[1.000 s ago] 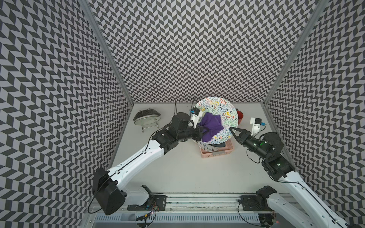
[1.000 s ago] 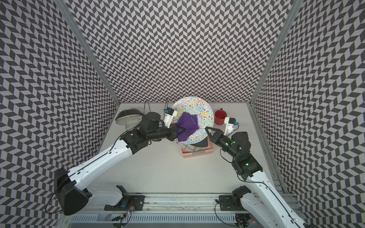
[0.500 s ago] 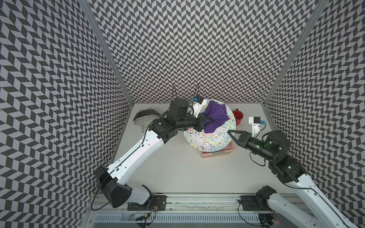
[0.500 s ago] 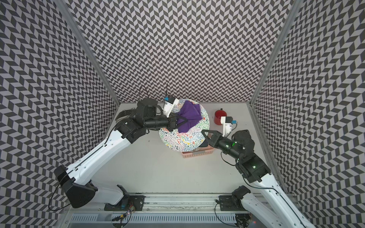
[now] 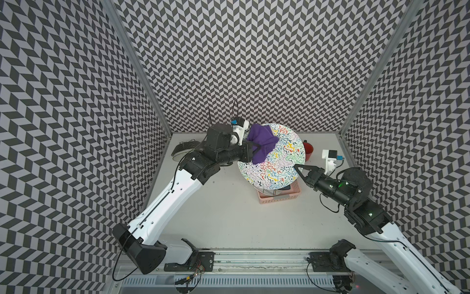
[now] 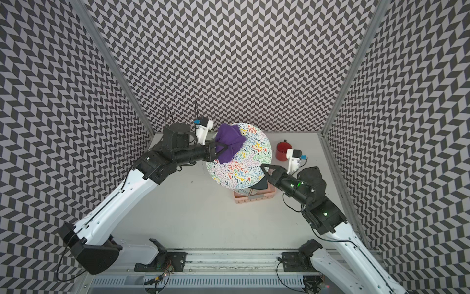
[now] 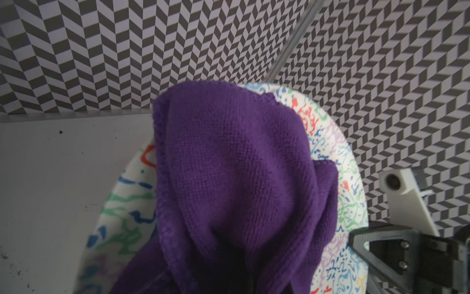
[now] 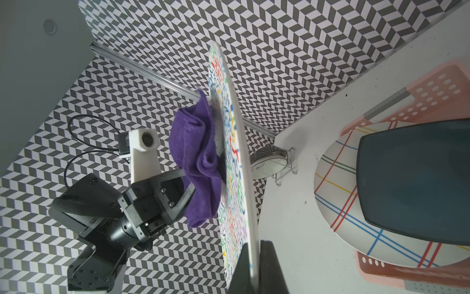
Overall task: Wipe the wet plate dry
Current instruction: Wipe the plate with towel.
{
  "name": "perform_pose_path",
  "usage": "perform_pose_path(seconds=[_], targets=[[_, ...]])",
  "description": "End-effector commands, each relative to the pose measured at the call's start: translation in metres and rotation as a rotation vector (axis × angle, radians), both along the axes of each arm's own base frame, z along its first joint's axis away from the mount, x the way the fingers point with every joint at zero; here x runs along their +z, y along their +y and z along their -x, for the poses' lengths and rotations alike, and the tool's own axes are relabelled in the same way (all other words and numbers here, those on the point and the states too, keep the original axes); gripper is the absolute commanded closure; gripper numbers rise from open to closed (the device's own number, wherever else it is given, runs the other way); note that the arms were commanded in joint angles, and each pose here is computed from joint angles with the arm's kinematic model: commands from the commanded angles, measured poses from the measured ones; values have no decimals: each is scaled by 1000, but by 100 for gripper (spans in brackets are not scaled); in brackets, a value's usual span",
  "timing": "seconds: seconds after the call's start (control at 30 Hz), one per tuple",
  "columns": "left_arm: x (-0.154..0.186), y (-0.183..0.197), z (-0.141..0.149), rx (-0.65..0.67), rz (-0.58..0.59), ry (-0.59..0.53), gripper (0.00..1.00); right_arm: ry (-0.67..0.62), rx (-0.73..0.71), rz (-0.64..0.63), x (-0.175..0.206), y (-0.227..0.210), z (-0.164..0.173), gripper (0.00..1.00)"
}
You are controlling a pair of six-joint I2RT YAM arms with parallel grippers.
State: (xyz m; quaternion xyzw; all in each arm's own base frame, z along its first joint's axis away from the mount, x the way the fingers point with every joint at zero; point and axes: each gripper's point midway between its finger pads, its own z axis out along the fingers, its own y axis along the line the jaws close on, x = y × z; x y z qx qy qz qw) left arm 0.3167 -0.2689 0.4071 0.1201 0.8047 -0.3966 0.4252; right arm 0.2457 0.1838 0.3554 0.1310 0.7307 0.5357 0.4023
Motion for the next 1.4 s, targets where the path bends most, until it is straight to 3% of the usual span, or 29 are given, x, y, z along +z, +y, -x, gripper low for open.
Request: perform_pose_path(seconds=[0.0,0.1,0.2,0.37,0.47,0.63,0.83,1.07,1.17,1.27,1.37], targets=[[101,65,1,98,306,-83,100,-158,-111,-187,86,-25,-2,100],[122,123,5,145,533,-59,100,-203,-141,-338,114,-39,0,100],[103,128,4,146,636,44,100,-243,-78,-475,134,-38,7,100],[118,110,24,-138,1016,104,100,-258,122,-573,149,-13,14,100],[143,93,40,-302,1130,100,100,-243,182,-572,148,-1,10,100],[159,64,45,-417,1216,158,100,-219,267,-571,143,15,8,100],[172,37,60,-568,1322,200,100,-199,264,-583,138,18,2,100],[186,4,93,-702,1361,272,100,-295,113,-637,170,-2,-22,100],[190,20,80,-651,1357,255,100,-342,64,-629,176,-14,-22,100],[202,48,53,-583,1339,194,100,-348,108,-602,166,-10,-9,100],[210,29,50,-625,1309,224,100,-374,163,-561,169,6,5,100]])
